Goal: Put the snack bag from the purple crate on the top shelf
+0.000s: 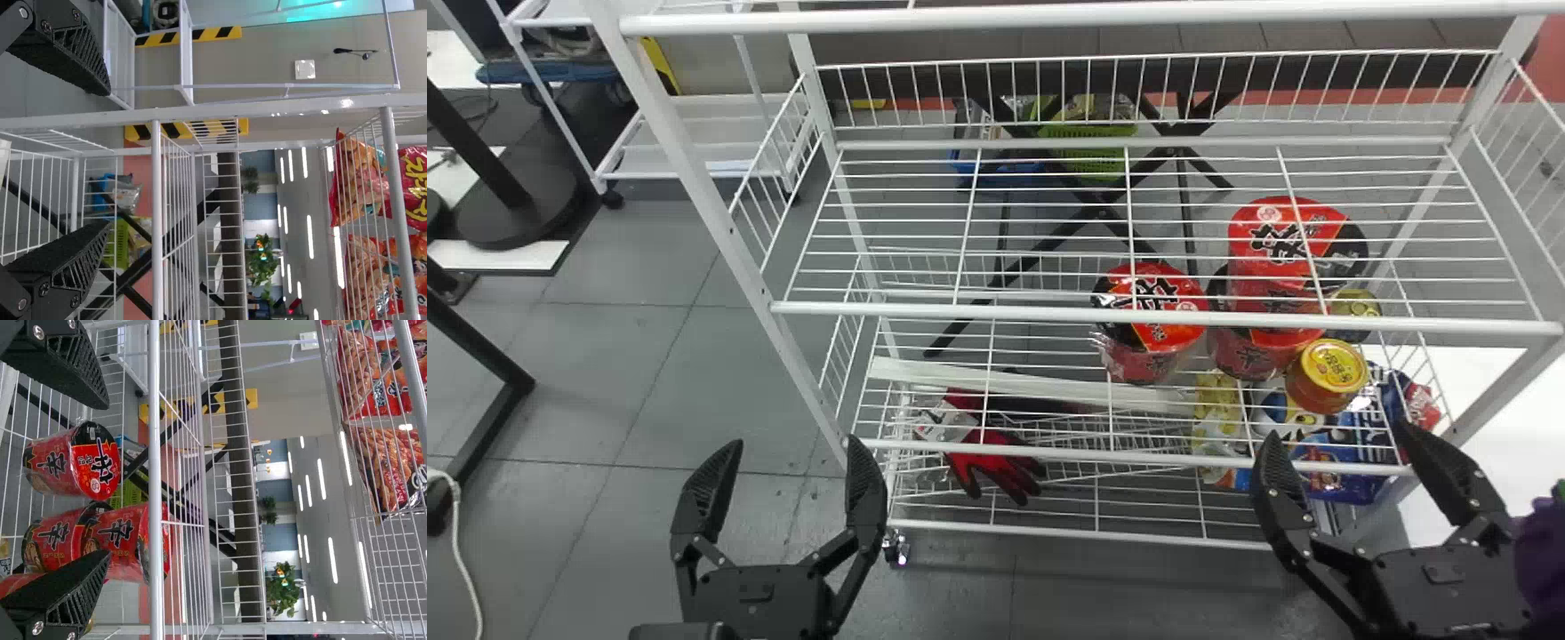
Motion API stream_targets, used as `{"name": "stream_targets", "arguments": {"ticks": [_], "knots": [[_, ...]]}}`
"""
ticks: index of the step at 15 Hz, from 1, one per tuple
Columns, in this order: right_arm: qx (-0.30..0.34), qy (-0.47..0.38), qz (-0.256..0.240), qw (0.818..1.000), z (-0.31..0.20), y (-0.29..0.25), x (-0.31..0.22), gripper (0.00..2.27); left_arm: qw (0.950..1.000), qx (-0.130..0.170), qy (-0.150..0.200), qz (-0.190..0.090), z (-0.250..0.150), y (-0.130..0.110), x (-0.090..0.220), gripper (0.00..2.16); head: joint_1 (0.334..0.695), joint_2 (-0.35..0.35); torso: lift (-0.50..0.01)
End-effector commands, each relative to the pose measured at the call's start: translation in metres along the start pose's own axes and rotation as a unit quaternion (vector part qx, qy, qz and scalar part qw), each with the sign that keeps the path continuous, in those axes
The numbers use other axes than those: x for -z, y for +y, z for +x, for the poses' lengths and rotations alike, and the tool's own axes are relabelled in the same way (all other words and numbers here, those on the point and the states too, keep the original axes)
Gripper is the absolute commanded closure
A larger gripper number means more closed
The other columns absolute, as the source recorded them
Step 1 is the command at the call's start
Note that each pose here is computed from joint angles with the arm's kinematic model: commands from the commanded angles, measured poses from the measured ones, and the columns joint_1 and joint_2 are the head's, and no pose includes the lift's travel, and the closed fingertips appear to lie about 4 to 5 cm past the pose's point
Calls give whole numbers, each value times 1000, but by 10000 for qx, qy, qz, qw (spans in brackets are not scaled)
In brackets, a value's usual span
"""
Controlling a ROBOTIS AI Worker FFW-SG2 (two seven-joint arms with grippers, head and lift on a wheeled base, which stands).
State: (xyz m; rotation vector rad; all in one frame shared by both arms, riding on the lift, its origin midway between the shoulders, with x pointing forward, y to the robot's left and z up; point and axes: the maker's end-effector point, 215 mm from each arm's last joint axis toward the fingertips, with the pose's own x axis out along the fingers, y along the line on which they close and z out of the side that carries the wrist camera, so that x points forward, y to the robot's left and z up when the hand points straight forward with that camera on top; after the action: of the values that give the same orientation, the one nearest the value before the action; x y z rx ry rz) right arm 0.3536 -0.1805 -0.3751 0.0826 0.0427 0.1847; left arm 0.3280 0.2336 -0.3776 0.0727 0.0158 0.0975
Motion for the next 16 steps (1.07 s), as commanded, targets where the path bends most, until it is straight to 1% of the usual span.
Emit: {"name": "stream_targets", "arguments": {"ticks": [1,14,16], "knots": [[-26,-58,-13,10000,1,2,-2,12,10000,-6,11,-2,2,0,2,130,695,91,-401],[-58,-95,-6,9999,5,3,2,22,10000,-9,78,-12,10,2,10,130,695,102,-453],[-57,-111,-8,9999,6,3,2,46,10000,-4,80,-17,11,2,11,130,695,102,-449]]}}
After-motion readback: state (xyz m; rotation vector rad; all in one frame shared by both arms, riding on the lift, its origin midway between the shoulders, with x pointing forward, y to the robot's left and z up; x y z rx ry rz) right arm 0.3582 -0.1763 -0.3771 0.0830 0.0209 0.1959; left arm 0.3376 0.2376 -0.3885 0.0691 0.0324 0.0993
